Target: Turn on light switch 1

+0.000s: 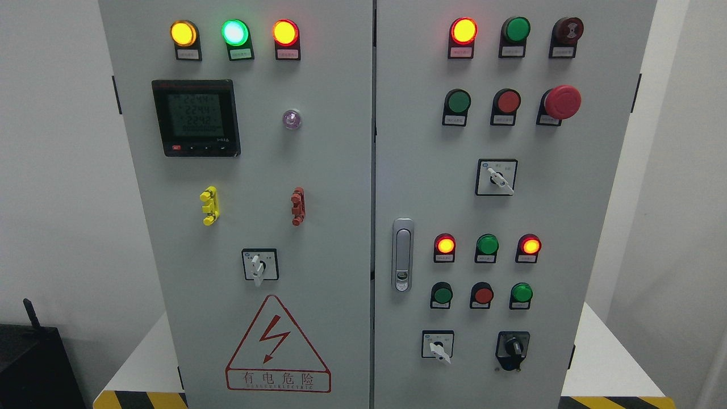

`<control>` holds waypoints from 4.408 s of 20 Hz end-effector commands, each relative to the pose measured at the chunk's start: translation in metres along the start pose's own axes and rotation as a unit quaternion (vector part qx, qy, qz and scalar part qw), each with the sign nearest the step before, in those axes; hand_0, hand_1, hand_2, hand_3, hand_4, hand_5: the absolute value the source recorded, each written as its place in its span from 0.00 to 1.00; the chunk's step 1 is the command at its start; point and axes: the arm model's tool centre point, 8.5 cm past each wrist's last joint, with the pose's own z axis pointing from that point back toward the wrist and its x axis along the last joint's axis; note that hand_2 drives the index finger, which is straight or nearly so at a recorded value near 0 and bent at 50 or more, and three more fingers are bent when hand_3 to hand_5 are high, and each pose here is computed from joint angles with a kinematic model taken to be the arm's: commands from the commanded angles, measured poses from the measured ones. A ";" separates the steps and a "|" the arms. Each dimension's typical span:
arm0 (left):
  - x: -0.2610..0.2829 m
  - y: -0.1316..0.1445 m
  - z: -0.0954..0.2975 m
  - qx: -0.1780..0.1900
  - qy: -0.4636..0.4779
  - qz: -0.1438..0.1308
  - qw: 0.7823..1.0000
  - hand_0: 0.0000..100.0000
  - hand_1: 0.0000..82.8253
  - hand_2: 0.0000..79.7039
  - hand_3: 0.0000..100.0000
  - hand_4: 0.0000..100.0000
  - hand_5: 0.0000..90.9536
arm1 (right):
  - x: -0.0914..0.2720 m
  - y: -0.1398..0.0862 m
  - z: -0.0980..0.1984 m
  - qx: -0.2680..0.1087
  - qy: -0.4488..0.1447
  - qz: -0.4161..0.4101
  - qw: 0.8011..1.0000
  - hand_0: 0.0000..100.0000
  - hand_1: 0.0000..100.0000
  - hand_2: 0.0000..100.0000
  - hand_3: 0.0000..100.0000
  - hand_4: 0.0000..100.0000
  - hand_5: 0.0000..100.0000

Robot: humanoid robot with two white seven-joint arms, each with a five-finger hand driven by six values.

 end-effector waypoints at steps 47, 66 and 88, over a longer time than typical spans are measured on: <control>0.144 -0.102 -0.072 0.034 -0.030 0.083 0.996 0.30 0.71 0.65 0.81 0.85 0.81 | -0.001 0.000 0.000 0.000 0.001 0.000 1.000 0.12 0.39 0.00 0.00 0.00 0.00; 0.173 -0.088 -0.098 0.095 -0.029 0.060 0.993 0.28 0.74 0.65 0.80 0.85 0.80 | -0.001 0.000 0.000 0.000 0.000 0.000 1.000 0.12 0.39 0.00 0.00 0.00 0.00; 0.186 -0.082 -0.111 0.118 -0.012 0.055 0.991 0.20 0.77 0.61 0.78 0.84 0.80 | 0.000 0.000 0.000 0.000 0.000 0.000 1.000 0.12 0.39 0.00 0.00 0.00 0.00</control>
